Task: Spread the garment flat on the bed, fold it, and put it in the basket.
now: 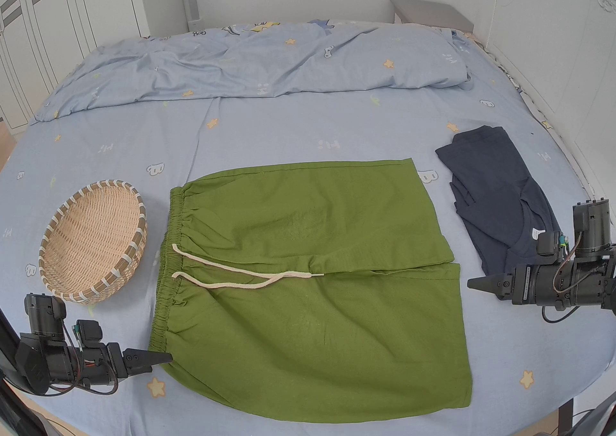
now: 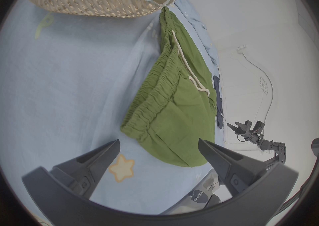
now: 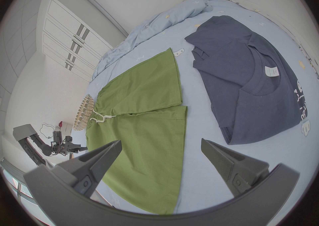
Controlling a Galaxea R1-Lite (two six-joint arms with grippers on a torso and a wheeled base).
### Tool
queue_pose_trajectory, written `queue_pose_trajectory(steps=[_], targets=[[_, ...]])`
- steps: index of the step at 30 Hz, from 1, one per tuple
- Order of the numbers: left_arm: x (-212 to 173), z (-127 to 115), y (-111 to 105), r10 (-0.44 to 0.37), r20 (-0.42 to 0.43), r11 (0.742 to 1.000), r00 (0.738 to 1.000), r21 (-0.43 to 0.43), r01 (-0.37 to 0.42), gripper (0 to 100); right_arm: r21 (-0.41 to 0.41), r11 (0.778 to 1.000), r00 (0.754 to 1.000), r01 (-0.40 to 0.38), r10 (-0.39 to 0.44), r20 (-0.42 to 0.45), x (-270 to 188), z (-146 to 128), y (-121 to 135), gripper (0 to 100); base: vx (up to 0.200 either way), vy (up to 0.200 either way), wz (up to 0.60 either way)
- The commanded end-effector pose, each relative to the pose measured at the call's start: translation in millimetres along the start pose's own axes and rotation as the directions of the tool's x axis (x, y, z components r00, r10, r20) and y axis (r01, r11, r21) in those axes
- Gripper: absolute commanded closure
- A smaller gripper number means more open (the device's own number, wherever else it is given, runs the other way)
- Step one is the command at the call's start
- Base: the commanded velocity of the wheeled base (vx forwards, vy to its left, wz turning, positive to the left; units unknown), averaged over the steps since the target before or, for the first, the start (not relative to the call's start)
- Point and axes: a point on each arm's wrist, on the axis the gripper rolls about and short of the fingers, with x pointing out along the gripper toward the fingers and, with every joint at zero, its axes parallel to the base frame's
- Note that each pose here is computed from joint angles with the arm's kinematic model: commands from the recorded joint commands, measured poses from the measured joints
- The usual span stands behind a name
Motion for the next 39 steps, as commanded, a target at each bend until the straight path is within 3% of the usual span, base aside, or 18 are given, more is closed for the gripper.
queue_pose_trajectory(steps=[1, 15, 16, 27, 29, 32, 34, 39], targets=[[13.5, -3.8, 17.9, 0.018, -0.048, 0.998, 0.999, -0.054, -0.02, 0, -0.003, 1.0, 1.0, -0.004, 0.004, 0.001, -0.8, -0.5, 1.0, 0, 0.0, 0.0, 0.0], [28.1, 5.8, 27.8, -0.011, 0.027, 1.0, 1.0, 0.026, 0.011, 0, -0.005, 1.0, 1.0, -0.005, 0.005, 0.012, 0.2, 0.0, 0.4, 0, 0.0, 0.0, 0.0], [28.1, 5.8, 27.8, -0.011, 0.027, 1.0, 1.0, 0.026, 0.011, 100, -0.005, 1.0, 1.0, -0.005, 0.005, 0.012, 0.2, 0.0, 0.4, 0, 0.0, 0.0, 0.0], [18.0, 5.4, 27.3, 0.003, 0.043, 1.0, 0.999, -0.005, -0.003, 100, 0.002, 1.0, 1.0, -0.001, 0.001, -0.008, 0.3, -6.4, -1.0, 0, 0.0, 0.0, 0.0], [1.2, 0.1, 20.4, 0.013, 0.044, 0.999, 0.999, -0.048, -0.011, 100, 0.014, 1.0, 0.999, 0.01, -0.009, -0.046, 0.3, -18.4, -4.2, 0, 0.0, 0.0, 0.0], [-14.0, -6.1, 9.2, -0.043, 0.041, 0.997, 0.998, -0.065, 0.045, 100, 0.033, 0.999, 0.994, 0.025, -0.021, -0.106, -1.3, -37.9, -9.2, 0, 0.0, 0.0, 0.0], [-20.9, -10.1, 4.3, -0.08, 0.038, 0.995, 0.996, -0.057, 0.082, 100, 0.042, 0.998, 0.988, 0.038, -0.031, -0.154, -2.5, -52.7, -12.4, 0, 0.0, 0.0, 0.0], [-22.4, -20.0, 5.4, -0.077, -0.015, 0.997, 0.997, 0.012, 0.077, 100, 0.068, 0.996, 0.967, 0.054, -0.035, -0.254, -5.8, -81.6, -18.4, 0, 0.0, 0.0, 0.0]])
